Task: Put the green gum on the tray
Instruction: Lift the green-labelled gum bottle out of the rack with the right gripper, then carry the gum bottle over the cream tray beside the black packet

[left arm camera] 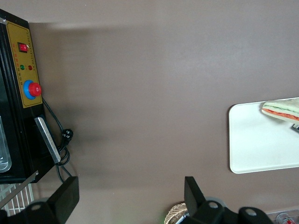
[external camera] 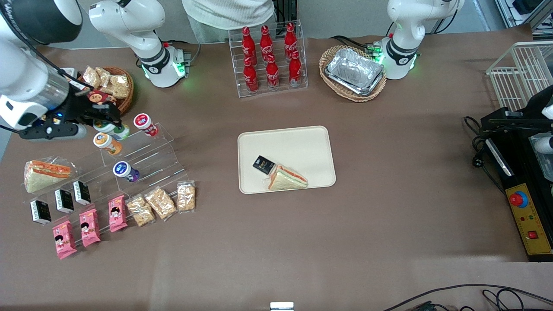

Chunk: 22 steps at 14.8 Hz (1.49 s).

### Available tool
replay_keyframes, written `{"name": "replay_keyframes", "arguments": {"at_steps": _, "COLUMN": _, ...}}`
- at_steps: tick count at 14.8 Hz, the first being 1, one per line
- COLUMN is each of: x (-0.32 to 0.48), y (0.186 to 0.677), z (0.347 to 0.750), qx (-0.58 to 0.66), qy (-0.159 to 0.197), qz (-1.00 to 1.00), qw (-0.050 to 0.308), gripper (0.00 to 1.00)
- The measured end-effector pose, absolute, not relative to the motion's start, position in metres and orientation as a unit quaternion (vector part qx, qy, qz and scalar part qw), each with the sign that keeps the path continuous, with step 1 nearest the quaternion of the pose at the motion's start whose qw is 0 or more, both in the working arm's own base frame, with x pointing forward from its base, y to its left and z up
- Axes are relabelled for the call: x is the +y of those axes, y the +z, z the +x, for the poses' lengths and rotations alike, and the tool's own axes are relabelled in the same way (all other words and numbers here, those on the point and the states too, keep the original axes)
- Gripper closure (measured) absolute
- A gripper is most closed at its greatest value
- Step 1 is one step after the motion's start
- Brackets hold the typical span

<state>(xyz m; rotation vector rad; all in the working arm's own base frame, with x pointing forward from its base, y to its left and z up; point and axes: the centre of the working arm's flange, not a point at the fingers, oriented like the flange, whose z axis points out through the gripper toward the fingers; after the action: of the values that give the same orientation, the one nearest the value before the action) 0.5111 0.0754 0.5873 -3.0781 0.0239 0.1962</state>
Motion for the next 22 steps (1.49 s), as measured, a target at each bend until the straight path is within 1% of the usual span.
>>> {"name": "replay_keyframes", "arguments": {"at_steps": 3, "x": 0.153, "y": 0.577, "z": 0.505, "qx": 0.032, "qy": 0.076, "qz": -0.996, "qw": 0.019, "gripper": 0.41}}
{"name": "replay_keyframes", "arguments": {"at_steps": 6, "x": 0.238, "y": 0.572, "z": 0.488, "qx": 0.053, "qy": 0.070, "qz": -0.996, "qw": 0.012, "gripper": 0.41}}
{"name": "replay_keyframes", "arguments": {"at_steps": 8, "x": 0.282, "y": 0.564, "z": 0.478, "qx": 0.063, "qy": 0.058, "qz": -0.996, "qw": 0.019, "gripper": 0.41}}
{"name": "replay_keyframes", "arguments": {"at_steps": 10, "x": 0.316, "y": 0.547, "z": 0.473, "qx": 0.060, "qy": 0.057, "qz": -0.996, "qw": 0.028, "gripper": 0.41}}
{"name": "replay_keyframes", "arguments": {"at_steps": 12, "x": 0.337, "y": 0.514, "z": 0.475, "qx": 0.053, "qy": 0.057, "qz": -0.996, "qw": 0.037, "gripper": 0.41}}
{"name": "replay_keyframes", "arguments": {"at_steps": 14, "x": 0.350, "y": 0.466, "z": 0.473, "qx": 0.046, "qy": 0.052, "qz": -0.996, "qw": 0.047, "gripper": 0.41}}
{"name": "replay_keyframes", "arguments": {"at_steps": 17, "x": 0.366, "y": 0.391, "z": 0.451, "qx": 0.031, "qy": 0.044, "qz": -0.997, "qw": 0.050, "gripper": 0.41}}
{"name": "replay_keyframes", "arguments": {"at_steps": 18, "x": 0.368, "y": 0.368, "z": 0.444, "qx": 0.027, "qy": 0.038, "qz": -0.998, "qw": 0.042, "gripper": 0.41}}
{"name": "replay_keyframes", "arguments": {"at_steps": 20, "x": 0.375, "y": 0.321, "z": 0.431, "qx": 0.022, "qy": 0.022, "qz": -0.999, "qw": 0.014, "gripper": 0.41}}
{"name": "replay_keyframes", "arguments": {"at_steps": 22, "x": 0.386, "y": 0.283, "z": 0.420, "qx": 0.024, "qy": 0.015, "qz": -1.000, "qw": -0.003, "gripper": 0.41}}
